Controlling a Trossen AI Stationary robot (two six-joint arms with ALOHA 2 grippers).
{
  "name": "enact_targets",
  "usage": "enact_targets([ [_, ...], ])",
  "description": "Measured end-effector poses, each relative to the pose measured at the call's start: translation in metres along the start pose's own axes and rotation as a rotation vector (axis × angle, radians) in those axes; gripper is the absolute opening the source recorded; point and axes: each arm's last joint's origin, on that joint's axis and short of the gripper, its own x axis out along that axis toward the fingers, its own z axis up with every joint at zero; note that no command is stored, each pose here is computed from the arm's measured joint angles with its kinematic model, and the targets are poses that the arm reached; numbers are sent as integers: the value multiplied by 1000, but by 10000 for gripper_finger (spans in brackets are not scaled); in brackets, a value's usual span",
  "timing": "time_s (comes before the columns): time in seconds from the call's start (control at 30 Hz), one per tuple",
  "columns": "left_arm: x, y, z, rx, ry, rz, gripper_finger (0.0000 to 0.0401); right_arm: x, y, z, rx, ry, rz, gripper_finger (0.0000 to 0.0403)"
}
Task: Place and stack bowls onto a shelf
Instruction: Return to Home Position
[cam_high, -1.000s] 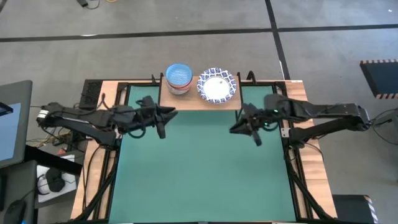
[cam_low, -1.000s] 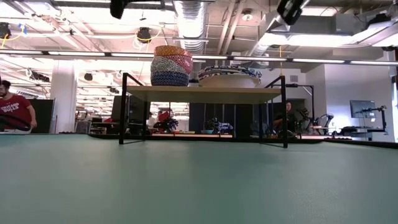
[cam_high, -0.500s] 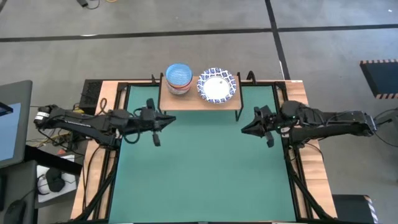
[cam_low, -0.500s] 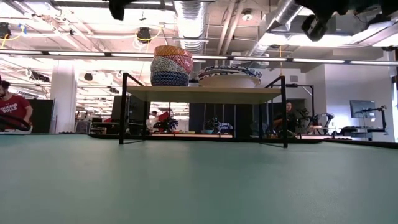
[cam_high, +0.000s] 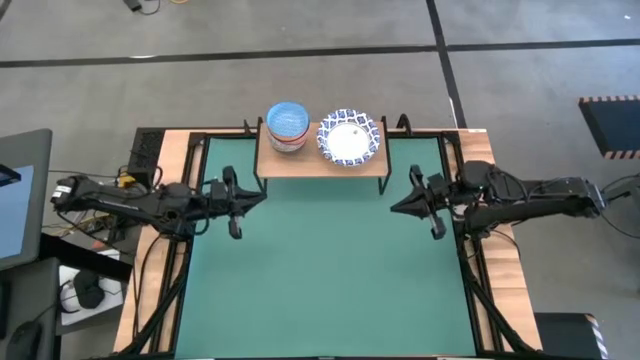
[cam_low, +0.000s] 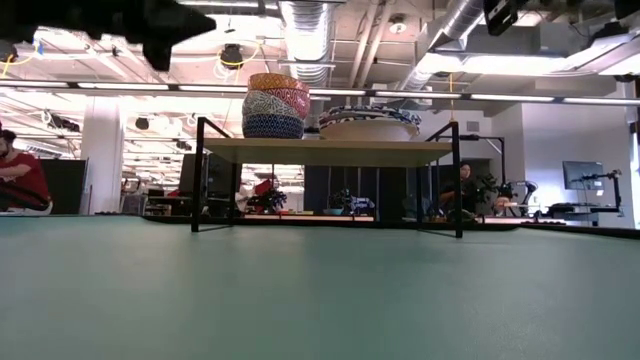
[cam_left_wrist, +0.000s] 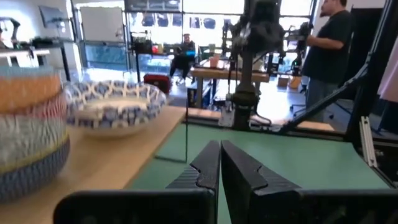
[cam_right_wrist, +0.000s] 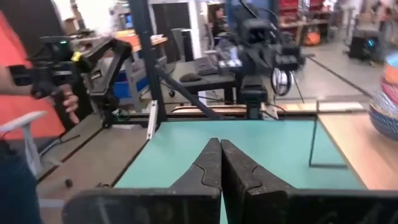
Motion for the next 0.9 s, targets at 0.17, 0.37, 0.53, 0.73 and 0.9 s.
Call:
enact_targets([
  [0.17,-5,2,-11,-2,23,1,0,2,3,-5,-81,-5,-31,18],
  [0.37,-15,6,-1,120,-35,4,0,7,-2,-36,-32,-94,-64,18],
  [0.53,-28,11,1,136,-18,37,0,4,-4,-54,-7,-71,-72,17],
  [0.73,-43,17,3,135,-22,40,0,-12,0,-54,-16,-76,-70,17],
  [0.9,-54,21,4,134,-20,69,0,-28,3,-55,-51,-61,-72,17],
])
